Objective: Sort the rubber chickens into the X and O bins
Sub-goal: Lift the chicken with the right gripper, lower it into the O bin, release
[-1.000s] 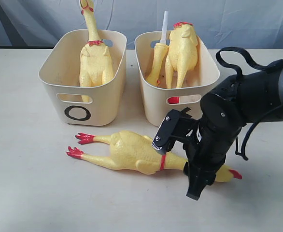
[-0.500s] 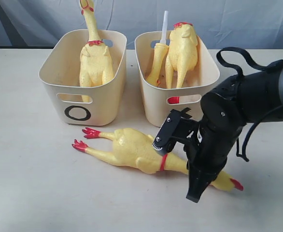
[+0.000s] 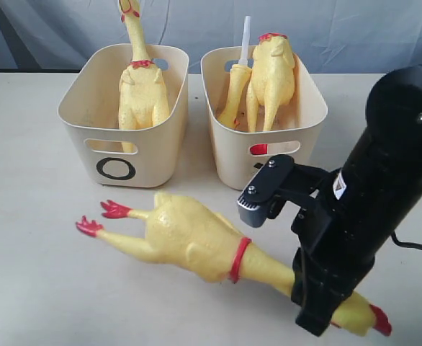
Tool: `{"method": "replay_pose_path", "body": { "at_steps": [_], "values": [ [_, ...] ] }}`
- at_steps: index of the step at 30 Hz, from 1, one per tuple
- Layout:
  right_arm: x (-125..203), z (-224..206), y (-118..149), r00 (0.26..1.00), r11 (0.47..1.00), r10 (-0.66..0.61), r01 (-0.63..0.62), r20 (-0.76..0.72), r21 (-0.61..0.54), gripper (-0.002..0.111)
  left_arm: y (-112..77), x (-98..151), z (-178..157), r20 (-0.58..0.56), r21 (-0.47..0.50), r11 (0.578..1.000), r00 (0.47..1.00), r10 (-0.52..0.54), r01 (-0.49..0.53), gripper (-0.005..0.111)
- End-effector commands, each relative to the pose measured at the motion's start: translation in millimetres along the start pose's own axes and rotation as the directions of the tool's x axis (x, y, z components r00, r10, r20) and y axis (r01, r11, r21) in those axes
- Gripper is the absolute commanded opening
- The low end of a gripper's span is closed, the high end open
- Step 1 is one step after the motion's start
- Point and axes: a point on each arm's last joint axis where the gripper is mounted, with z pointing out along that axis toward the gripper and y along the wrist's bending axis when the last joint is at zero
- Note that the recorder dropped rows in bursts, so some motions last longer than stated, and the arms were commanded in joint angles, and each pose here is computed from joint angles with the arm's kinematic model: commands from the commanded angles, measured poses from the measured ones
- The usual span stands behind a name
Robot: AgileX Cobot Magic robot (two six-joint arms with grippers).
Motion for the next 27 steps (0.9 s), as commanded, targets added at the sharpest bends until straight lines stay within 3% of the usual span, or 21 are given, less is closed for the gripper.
{"method": "replay_pose_path", "body": {
  "at_steps": [1,5,8,10,15,18,21,24,27],
  "values": [
    [10,-21,22,0.998,0.991,-0.049,0.054,0.043,-0.119,0.0,-0.6,-4,-1,0.024,0.011,1.0,1.0,0.001,-0.002,0.0],
    [7,-43,39,0.97,0.975,-0.104,0.142,0.218,-0.17,0.0,-0.6,-4,-1,0.024,0.011,1.0,1.0,0.001,-0.002,0.0],
    [-11,-63,41,0.922,0.978,-0.11,0.168,0.371,-0.127,0.0,-0.6,-4,-1,0.024,0.011,1.0,1.0,0.001,-0.002,0.0],
    [-28,-85,37,0.865,0.986,-0.128,0.165,0.485,-0.035,0.0,-0.6,-4,-1,0.024,0.011,1.0,1.0,0.001,-0.002,0.0],
    [-77,-140,16,0.614,0.976,-0.179,0.009,0.769,0.22,0.0,-0.6,-4,-1,0.024,0.011,1.0,1.0,0.001,-0.002,0.0],
    [-105,-147,-7,0.442,0.962,-0.098,-0.186,0.892,0.198,0.0,-0.6,-4,-1,0.024,0.011,1.0,1.0,0.001,-0.002,0.0],
    [-123,-146,-25,0.346,0.939,-0.045,-0.306,0.937,0.158,0.0,-0.6,-4,-1,0.024,0.011,1.0,1.0,0.001,-0.002,0.0],
    [-142,-134,-42,0.302,0.921,0.03,-0.378,0.953,0.09,0.0,-0.6,-4,-1,0.024,0.011,1.0,1.0,0.001,-0.002,0.0],
    [-165,-115,-57,0.313,0.917,0.082,-0.396,0.946,0.052,0.0,-0.6,-4,-1,0.024,0.011,1.0,1.0,0.001,-0.002,0.0]
  ]
}}
